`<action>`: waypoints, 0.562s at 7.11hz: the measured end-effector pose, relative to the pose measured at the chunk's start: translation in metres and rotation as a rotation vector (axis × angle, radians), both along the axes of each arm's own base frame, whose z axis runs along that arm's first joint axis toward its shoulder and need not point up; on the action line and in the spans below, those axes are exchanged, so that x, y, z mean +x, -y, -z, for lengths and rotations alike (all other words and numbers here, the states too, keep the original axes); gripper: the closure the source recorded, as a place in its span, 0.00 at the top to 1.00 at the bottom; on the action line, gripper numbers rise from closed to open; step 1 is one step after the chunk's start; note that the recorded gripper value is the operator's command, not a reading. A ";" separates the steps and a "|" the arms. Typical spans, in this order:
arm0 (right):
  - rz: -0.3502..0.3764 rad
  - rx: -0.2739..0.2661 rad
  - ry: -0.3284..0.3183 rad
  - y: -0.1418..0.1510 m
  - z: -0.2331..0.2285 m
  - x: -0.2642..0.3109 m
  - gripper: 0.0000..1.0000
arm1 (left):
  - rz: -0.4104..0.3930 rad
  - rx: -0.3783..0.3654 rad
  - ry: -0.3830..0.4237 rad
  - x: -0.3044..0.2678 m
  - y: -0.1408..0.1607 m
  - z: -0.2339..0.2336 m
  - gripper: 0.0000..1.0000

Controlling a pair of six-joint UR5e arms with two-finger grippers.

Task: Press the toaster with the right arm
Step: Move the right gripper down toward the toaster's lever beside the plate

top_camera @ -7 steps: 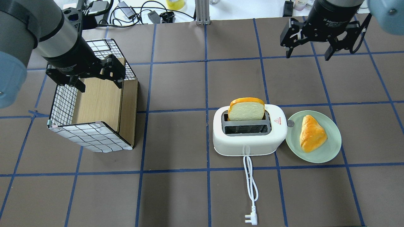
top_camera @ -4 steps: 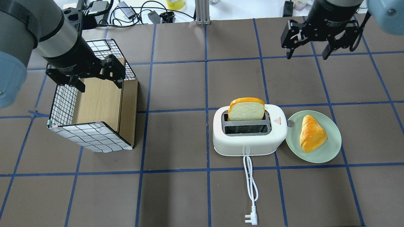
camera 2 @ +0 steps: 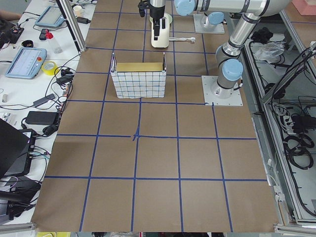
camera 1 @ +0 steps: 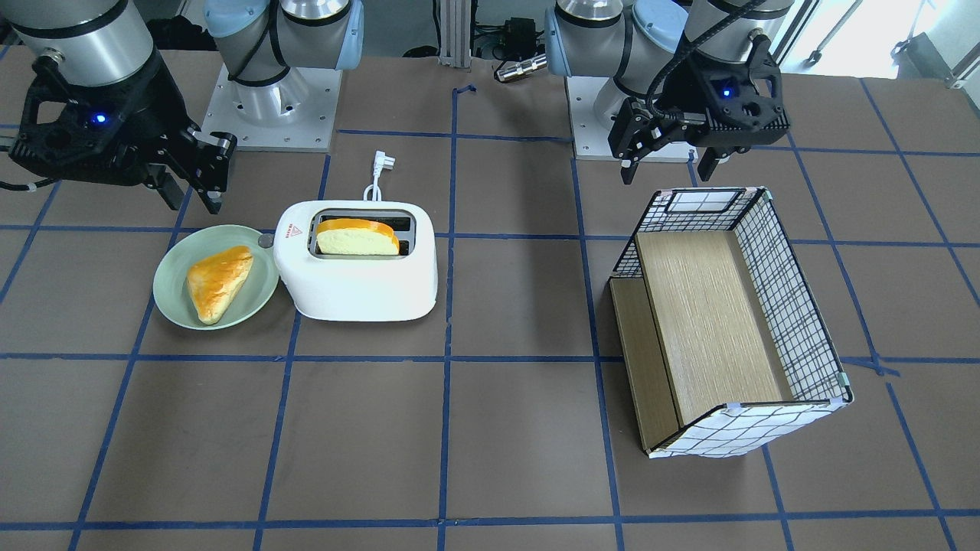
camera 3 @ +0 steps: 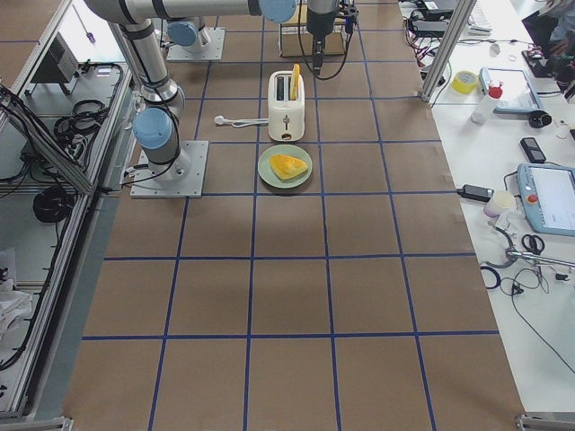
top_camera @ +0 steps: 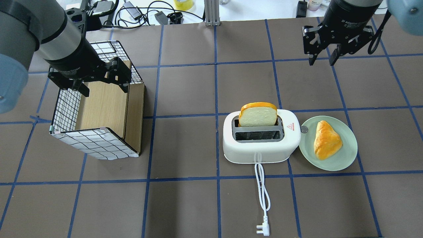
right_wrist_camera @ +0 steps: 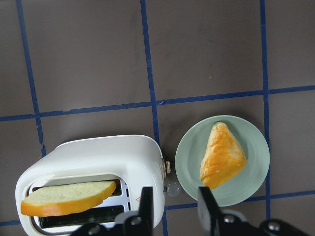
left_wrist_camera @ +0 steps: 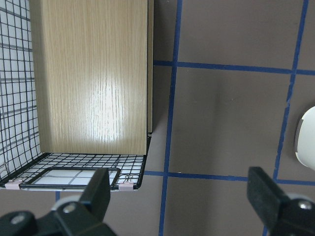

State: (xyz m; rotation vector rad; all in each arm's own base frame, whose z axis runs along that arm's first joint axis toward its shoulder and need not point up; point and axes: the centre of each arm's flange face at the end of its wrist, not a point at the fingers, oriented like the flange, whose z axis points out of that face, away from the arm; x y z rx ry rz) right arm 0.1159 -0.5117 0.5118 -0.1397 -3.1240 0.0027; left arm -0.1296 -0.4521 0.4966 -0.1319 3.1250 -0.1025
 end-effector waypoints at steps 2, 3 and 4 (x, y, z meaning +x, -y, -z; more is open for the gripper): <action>0.025 0.054 0.107 0.001 0.009 -0.002 0.00 | 0.000 0.000 0.000 0.000 0.000 0.000 1.00; 0.058 0.081 0.185 0.003 0.016 -0.014 0.00 | 0.000 0.000 0.000 0.000 0.000 0.000 1.00; 0.080 0.118 0.277 0.004 0.028 -0.035 0.00 | 0.000 0.000 0.001 0.000 0.000 0.000 1.00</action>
